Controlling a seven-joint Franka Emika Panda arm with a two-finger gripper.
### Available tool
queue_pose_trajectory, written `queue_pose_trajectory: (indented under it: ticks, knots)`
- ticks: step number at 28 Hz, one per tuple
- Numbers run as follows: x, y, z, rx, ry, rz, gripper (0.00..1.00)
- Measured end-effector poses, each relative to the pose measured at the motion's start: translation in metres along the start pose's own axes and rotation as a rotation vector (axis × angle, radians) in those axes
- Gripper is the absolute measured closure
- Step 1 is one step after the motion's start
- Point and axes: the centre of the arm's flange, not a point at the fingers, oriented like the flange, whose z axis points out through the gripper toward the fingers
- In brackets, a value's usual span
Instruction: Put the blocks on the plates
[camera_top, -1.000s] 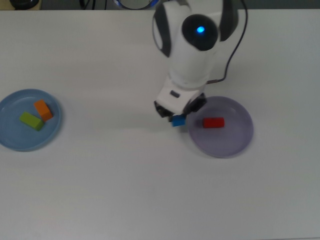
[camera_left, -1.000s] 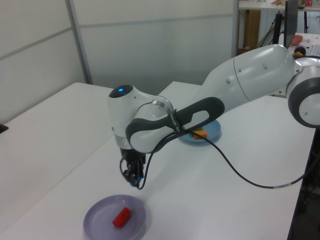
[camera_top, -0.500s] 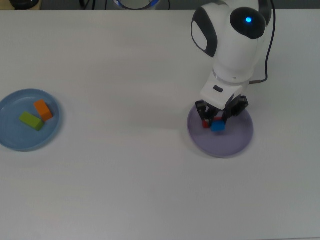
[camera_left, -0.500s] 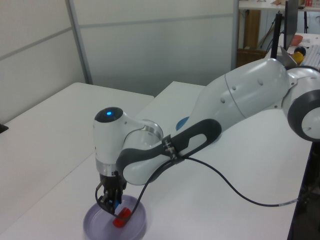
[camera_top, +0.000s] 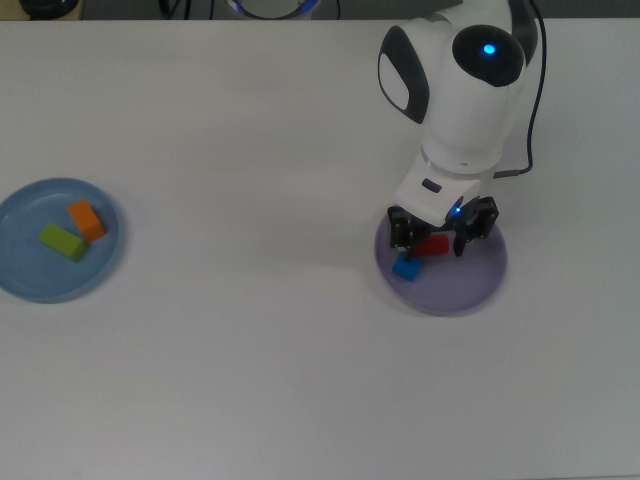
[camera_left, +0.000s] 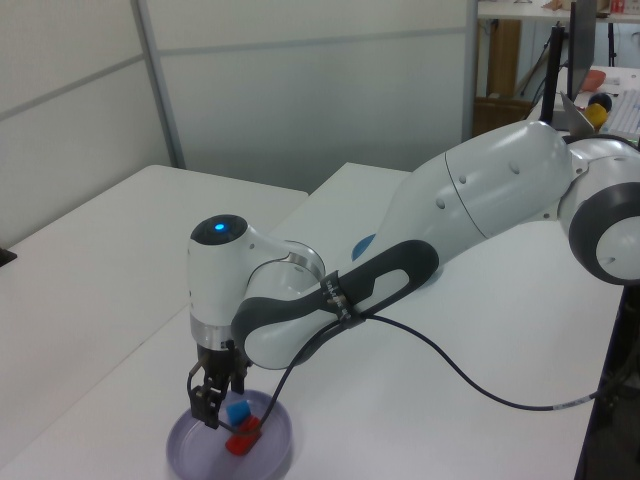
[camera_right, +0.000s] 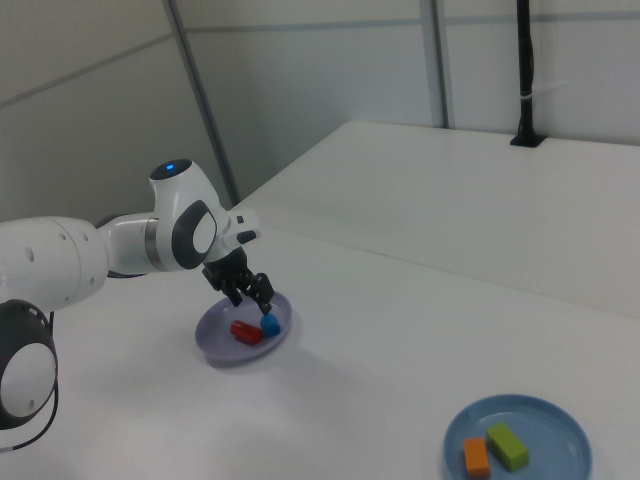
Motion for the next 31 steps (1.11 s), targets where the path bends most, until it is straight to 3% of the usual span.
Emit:
queue_pose_trajectory:
  ticks: [5, 13, 20, 25, 31]
  knots:
    - [0.003, 0.013, -0.021, -0.02, -0.013, 0.017, 0.0]
    - [0.0, 0.08, -0.094, -0.097, -0.096, 0.107, 0.0]
    - [-0.026, 0.134, -0.169, -0.138, -0.202, 0.147, 0.0]
    - [-0.05, 0.165, -0.215, -0.151, -0.267, 0.143, 0.0]
    - [-0.06, 0.196, -0.245, -0.15, -0.25, 0.165, 0.0]
